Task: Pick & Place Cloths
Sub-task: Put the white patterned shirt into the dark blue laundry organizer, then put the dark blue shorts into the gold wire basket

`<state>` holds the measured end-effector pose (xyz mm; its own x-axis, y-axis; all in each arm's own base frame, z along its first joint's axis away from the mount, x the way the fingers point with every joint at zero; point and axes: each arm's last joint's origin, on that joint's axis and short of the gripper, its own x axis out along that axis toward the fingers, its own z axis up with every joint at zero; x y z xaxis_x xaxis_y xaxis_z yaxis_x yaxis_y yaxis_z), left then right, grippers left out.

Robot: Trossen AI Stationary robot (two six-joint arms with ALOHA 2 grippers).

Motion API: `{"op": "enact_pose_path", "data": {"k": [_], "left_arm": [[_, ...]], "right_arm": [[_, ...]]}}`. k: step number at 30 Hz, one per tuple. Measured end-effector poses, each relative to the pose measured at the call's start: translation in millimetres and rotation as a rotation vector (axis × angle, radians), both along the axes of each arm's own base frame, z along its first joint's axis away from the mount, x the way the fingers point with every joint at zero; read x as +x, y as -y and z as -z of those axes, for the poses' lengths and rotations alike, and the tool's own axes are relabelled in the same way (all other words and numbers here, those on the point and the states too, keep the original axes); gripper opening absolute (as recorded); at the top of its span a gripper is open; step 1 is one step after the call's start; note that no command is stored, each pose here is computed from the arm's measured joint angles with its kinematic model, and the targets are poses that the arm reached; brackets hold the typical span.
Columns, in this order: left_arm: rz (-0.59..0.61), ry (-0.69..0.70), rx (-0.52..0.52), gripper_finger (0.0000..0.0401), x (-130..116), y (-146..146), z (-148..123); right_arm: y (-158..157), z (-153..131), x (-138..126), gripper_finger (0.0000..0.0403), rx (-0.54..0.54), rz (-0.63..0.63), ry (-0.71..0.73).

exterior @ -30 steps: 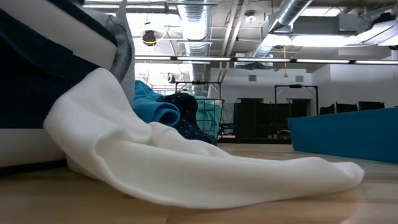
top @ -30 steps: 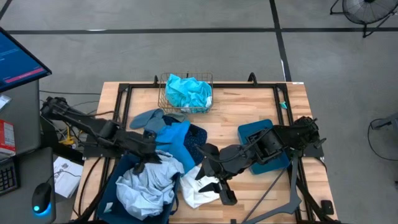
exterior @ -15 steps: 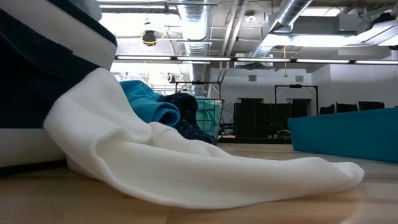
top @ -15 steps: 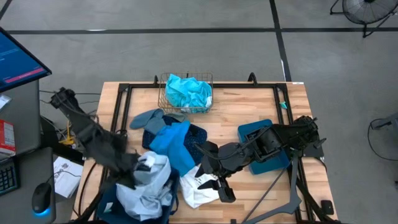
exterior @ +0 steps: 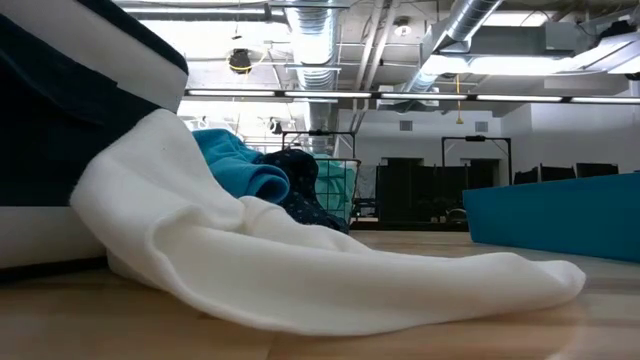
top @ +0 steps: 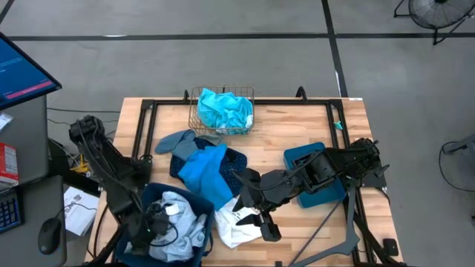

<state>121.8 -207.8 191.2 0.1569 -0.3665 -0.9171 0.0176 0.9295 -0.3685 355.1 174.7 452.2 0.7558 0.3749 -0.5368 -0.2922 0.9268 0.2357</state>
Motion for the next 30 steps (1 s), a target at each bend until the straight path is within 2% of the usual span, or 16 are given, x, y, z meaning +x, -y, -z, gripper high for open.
{"op": "enact_pose_path", "data": {"k": [3,7,10,13,16,22,27,30], "left_arm": [[-0.007,-0.024,0.041,0.0001,2,2,24],[-0.032,-0.008,0.105,0.0004,6,0,43],[-0.04,-0.013,0.115,0.0019,8,-2,46],[-0.042,-0.025,0.073,0.0048,8,-5,40],[-0.065,-0.016,-0.027,0.0084,9,-10,23],[-0.115,0.086,-0.321,0.0143,0,-32,-36],[-0.187,0.303,-0.52,0.016,-13,-60,-81],[-0.28,0.524,-0.531,0.0158,-17,-81,-100]], "right_arm": [[1,0,1,0.0166,0.0,0.004,0.0],[4,0,2,0.0166,-0.001,0.011,0.001],[5,0,3,0.0165,-0.001,0.015,0.001],[5,0,3,0.0165,-0.001,0.014,0.001],[5,0,2,0.0167,0.0,0.014,0.001],[5,0,2,0.017,0.001,0.011,0.0],[4,0,2,0.017,0.013,-0.008,-0.006],[4,0,2,0.0169,0.017,-0.008,-0.008]]}}
